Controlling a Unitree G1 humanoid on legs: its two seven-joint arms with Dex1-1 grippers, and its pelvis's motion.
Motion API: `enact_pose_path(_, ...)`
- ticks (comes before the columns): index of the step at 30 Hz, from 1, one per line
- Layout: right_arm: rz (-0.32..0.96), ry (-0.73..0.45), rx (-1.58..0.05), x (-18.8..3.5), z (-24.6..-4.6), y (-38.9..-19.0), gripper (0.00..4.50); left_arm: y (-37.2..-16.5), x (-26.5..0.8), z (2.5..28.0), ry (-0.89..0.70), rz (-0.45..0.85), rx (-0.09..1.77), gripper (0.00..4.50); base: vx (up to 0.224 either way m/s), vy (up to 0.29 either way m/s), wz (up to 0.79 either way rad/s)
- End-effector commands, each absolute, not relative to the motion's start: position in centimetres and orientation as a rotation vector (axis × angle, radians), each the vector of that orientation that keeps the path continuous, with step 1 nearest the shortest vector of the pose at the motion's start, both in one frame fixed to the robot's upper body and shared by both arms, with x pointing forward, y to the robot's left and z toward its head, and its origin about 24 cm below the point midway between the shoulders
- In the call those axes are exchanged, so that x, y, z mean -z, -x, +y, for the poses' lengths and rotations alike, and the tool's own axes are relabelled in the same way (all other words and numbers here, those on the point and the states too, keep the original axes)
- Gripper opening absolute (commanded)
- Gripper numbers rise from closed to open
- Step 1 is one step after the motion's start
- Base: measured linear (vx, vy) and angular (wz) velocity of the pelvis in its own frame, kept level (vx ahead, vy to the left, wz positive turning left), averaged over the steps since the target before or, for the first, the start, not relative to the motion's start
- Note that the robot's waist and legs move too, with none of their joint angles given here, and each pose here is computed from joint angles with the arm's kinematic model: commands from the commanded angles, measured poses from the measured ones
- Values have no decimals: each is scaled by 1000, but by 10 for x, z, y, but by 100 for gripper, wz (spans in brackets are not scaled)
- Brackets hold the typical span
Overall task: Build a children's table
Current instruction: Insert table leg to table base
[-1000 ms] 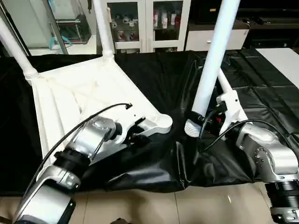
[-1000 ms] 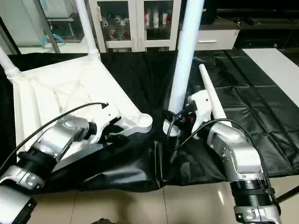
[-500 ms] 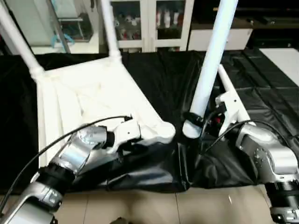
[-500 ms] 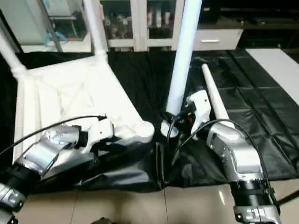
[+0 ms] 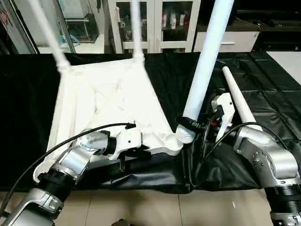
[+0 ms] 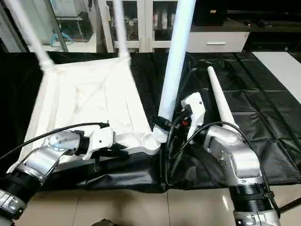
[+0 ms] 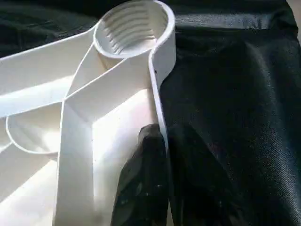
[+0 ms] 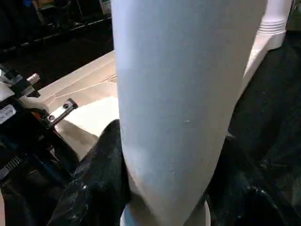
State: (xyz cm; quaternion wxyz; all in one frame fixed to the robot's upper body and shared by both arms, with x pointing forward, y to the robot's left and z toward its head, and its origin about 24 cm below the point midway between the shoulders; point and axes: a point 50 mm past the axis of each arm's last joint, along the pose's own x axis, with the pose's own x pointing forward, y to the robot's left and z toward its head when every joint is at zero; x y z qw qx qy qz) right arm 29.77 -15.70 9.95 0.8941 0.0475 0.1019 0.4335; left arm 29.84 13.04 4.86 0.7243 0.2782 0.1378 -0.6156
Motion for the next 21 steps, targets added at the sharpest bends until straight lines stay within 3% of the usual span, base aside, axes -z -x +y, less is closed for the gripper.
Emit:
enact_pose_path(1, 194, -97, -935, -105, -150, -298, 188, -295, -44, 128, -626, 343, 1387, 2, 0, 0, 0)
enact_pose_path(5, 195, -101, -944, -105, -145, -299, 188, -298, -44, 132, -547, 387, 1334, 0, 0, 0, 0)
enact_pose_path(6, 195, -101, -945, -105, -145, -299, 188, -298, -44, 132, -545, 388, 1334, 50, 0, 0, 0)
enact_pose_path(15, 198, -100, -959, -104, -142, -300, 188, -301, -47, 141, -505, 478, 1300, 100, 0, 0, 0)
enact_pose_path(19, 201, -94, -956, -103, -141, -302, 188, -298, -45, 146, -512, 538, 1307, 101, 0, 0, 0)
enact_pose_path(21, 202, -90, -955, -103, -140, -304, 188, -297, -42, 147, -508, 568, 1285, 74, 0, 0, 0)
